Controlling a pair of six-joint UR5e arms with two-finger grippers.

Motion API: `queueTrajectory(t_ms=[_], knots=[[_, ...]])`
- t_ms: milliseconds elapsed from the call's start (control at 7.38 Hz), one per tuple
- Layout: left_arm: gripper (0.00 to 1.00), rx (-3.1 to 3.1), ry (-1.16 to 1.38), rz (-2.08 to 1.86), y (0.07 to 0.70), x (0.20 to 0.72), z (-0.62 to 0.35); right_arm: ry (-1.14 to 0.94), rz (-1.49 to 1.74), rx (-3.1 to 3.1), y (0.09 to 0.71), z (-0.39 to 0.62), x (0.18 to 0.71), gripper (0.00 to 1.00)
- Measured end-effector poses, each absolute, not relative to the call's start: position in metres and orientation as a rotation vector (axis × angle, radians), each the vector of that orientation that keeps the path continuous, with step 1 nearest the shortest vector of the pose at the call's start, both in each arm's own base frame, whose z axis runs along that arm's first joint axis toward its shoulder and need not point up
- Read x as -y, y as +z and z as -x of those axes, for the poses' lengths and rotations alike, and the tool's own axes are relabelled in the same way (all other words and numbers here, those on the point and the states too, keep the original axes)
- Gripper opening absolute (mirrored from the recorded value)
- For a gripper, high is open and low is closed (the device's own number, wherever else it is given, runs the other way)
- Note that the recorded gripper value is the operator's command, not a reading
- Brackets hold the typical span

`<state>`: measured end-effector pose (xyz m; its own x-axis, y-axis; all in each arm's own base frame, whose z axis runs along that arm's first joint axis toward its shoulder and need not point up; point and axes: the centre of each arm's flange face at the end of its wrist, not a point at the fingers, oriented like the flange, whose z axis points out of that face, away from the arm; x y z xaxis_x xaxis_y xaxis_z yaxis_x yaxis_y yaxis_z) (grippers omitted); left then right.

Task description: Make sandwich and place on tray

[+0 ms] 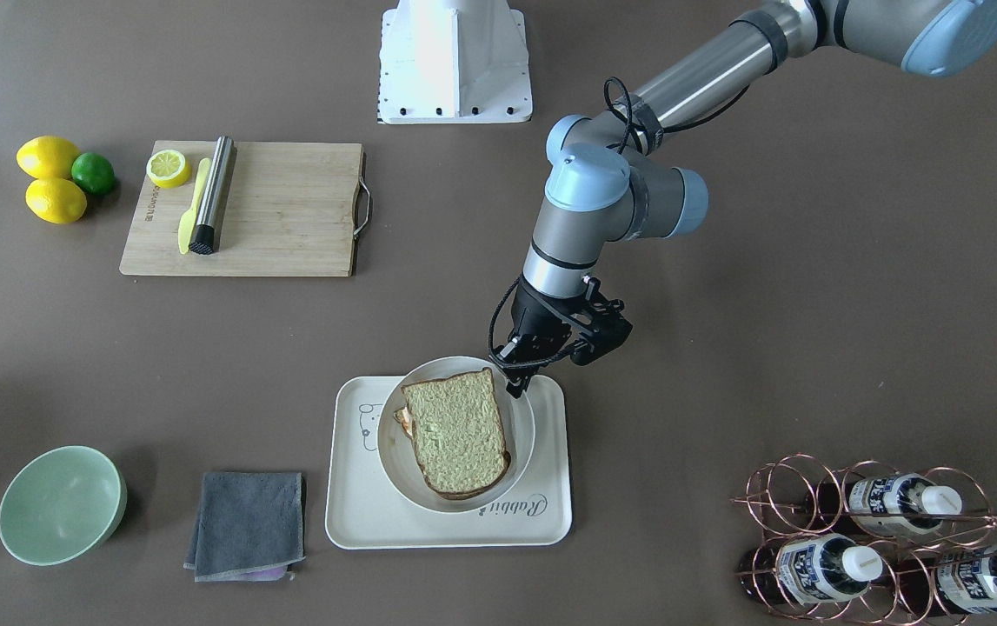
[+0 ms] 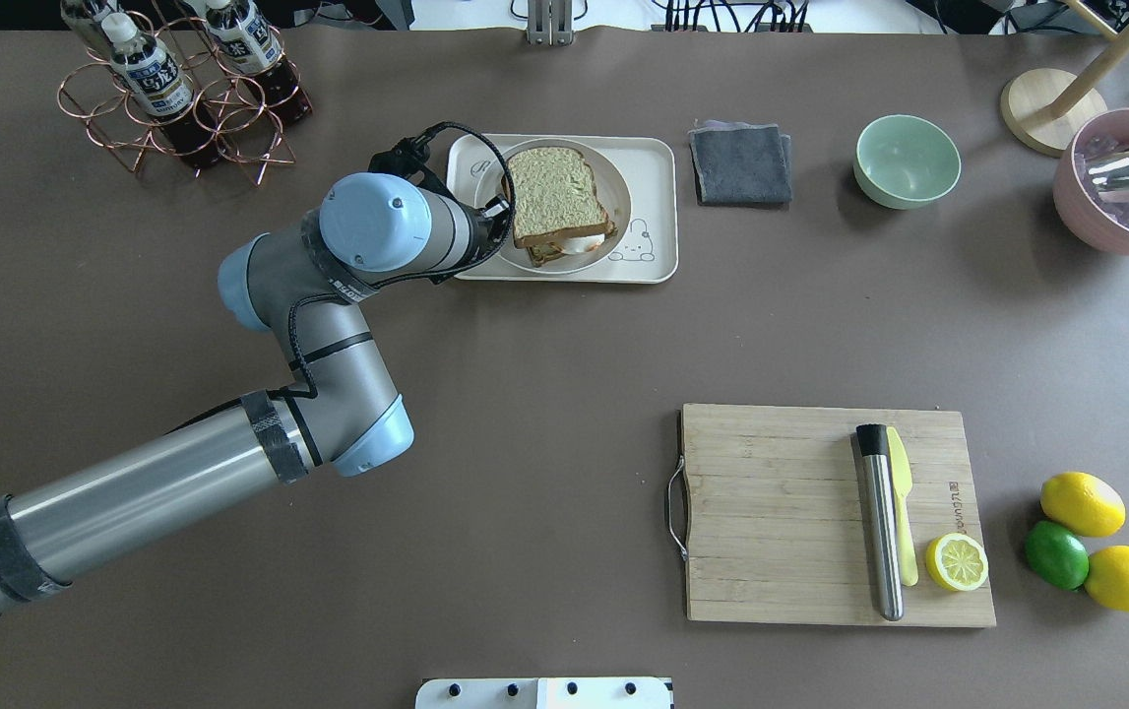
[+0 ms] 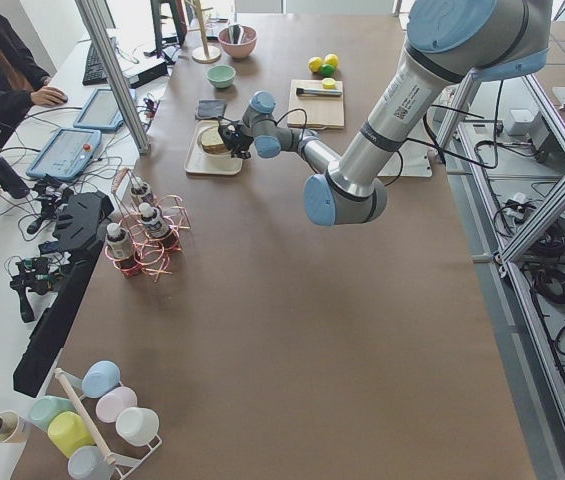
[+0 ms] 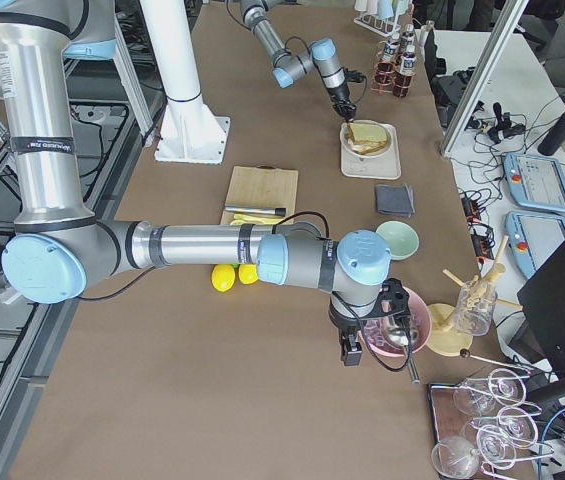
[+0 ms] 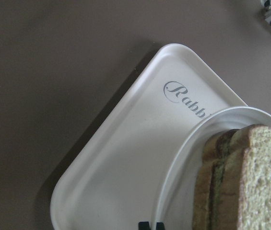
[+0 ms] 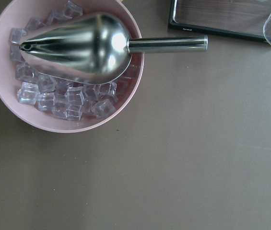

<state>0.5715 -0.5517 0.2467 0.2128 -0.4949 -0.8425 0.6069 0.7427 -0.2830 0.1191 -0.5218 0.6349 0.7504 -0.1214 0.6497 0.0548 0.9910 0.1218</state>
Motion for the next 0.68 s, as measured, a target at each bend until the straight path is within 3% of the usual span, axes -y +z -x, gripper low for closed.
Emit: queueTrajectory(t_ms=[406,677], knots=[[0.0,-1.107,-0.79,-0.13,0.246,0.557,-0.581,-0.111,-0.104,0.716,0.632,-0.104,0.53,1.0],[0.58,-1.103,-0.794,-0.131,0.245,0.557,-0.585,-0.121,-0.103,0.717,0.631,-0.099,0.533,1.0]])
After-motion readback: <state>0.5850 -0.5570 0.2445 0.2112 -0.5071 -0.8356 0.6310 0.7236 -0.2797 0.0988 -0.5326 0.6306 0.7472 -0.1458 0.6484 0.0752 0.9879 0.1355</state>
